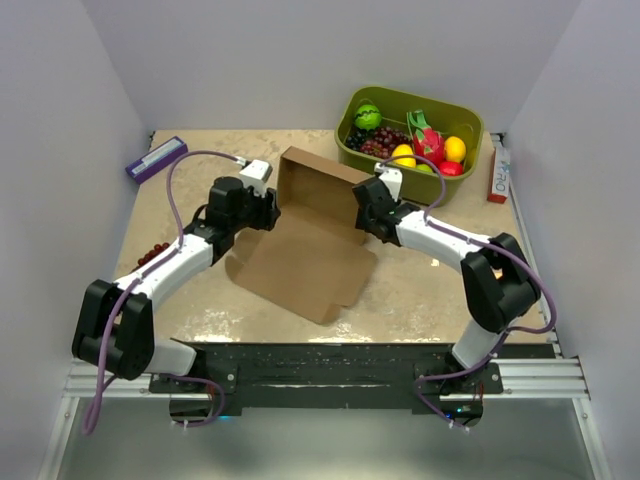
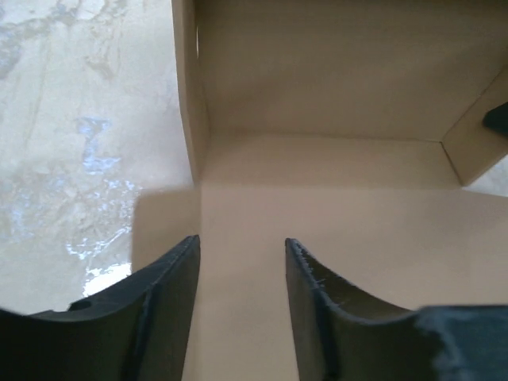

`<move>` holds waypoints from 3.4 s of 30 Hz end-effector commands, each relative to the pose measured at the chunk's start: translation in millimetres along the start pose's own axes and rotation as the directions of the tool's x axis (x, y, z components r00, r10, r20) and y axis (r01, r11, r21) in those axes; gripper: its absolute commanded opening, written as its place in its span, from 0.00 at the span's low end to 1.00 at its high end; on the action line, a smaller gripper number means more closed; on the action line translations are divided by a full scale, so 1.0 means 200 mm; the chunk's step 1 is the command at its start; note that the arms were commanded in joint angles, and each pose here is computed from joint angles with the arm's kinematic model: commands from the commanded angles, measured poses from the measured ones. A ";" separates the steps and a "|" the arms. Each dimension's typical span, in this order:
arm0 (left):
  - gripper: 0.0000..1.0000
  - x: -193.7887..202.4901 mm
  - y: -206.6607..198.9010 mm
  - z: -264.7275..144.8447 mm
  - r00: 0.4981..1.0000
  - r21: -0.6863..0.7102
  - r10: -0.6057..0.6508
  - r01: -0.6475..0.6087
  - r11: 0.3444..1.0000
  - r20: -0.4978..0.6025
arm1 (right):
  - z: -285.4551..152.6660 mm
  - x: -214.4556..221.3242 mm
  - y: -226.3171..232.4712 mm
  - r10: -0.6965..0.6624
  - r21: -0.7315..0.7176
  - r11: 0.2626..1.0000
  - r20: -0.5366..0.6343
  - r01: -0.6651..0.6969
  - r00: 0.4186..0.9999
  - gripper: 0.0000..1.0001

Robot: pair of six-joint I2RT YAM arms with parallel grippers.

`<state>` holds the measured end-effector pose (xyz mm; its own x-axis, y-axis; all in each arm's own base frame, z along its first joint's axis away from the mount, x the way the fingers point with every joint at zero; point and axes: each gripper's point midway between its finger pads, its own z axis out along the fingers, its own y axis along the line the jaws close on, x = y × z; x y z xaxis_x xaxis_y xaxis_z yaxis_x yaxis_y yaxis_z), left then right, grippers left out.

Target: Fold the paper box

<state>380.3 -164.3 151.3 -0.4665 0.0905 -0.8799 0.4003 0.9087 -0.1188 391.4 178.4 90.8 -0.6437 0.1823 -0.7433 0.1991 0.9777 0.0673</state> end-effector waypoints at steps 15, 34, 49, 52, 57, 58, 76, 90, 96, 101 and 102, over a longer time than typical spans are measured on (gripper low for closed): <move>0.83 -0.21 0.00 -0.16 0.994 0.034 -0.019 0.016 0.999 0.110 | -0.49 -0.20 -0.07 -0.083 -0.220 0.970 0.101 0.103 0.991 0.85; 0.85 -0.39 0.16 -0.32 0.952 0.055 -0.179 0.171 0.984 0.247 | -0.65 -0.55 0.47 -0.551 0.122 0.829 0.336 0.545 0.764 0.82; 0.85 -0.42 0.19 -0.37 0.944 0.010 -0.162 0.166 0.986 0.287 | -0.42 -0.54 0.53 -0.734 0.501 0.647 0.204 0.575 0.648 0.75; 0.85 -0.43 0.19 -0.38 0.943 0.012 -0.163 0.167 0.986 0.288 | -0.41 -0.56 0.54 -0.762 0.531 0.612 0.199 0.586 0.616 0.70; 0.86 -0.42 0.19 -0.37 0.945 0.012 -0.165 0.168 0.986 0.284 | -0.36 -0.57 0.56 -0.792 0.564 0.568 0.174 0.600 0.586 0.52; 0.85 -0.42 0.19 -0.37 0.945 0.012 -0.165 0.168 0.986 0.284 | -0.35 -0.58 0.55 -0.797 0.568 0.558 0.165 0.605 0.581 0.47; 0.86 -0.79 0.06 -0.69 0.916 0.074 -0.141 0.122 0.990 0.376 | -0.35 -0.59 0.50 -0.474 0.051 0.880 0.161 0.472 0.866 0.01; 0.88 -0.93 -0.01 -1.01 0.931 0.033 -0.050 0.041 0.999 0.361 | -0.28 0.03 0.38 -0.044 -0.294 0.956 -0.160 -0.005 0.986 0.00; 0.90 -0.80 -0.03 -1.00 0.959 0.051 -0.062 0.050 0.997 0.278 | -0.27 0.19 0.35 0.074 -0.310 0.940 -0.225 -0.144 0.971 0.00; 0.91 -0.70 -0.12 -0.99 0.961 0.156 -0.123 0.085 0.984 0.248 | -0.29 0.24 0.34 0.152 -0.311 0.923 -0.241 -0.225 0.959 0.00; 0.91 -0.69 -0.17 -0.99 0.962 0.208 -0.133 0.083 0.975 0.238 | -0.28 0.25 0.31 0.174 -0.294 0.924 -0.242 -0.243 0.954 0.00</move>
<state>294.6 -106.7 373.2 -0.2738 -0.1055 -0.9560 0.4198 0.8812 -0.2175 322.2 241.0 74.1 -0.8175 0.2169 -0.5336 0.0647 0.9551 0.2892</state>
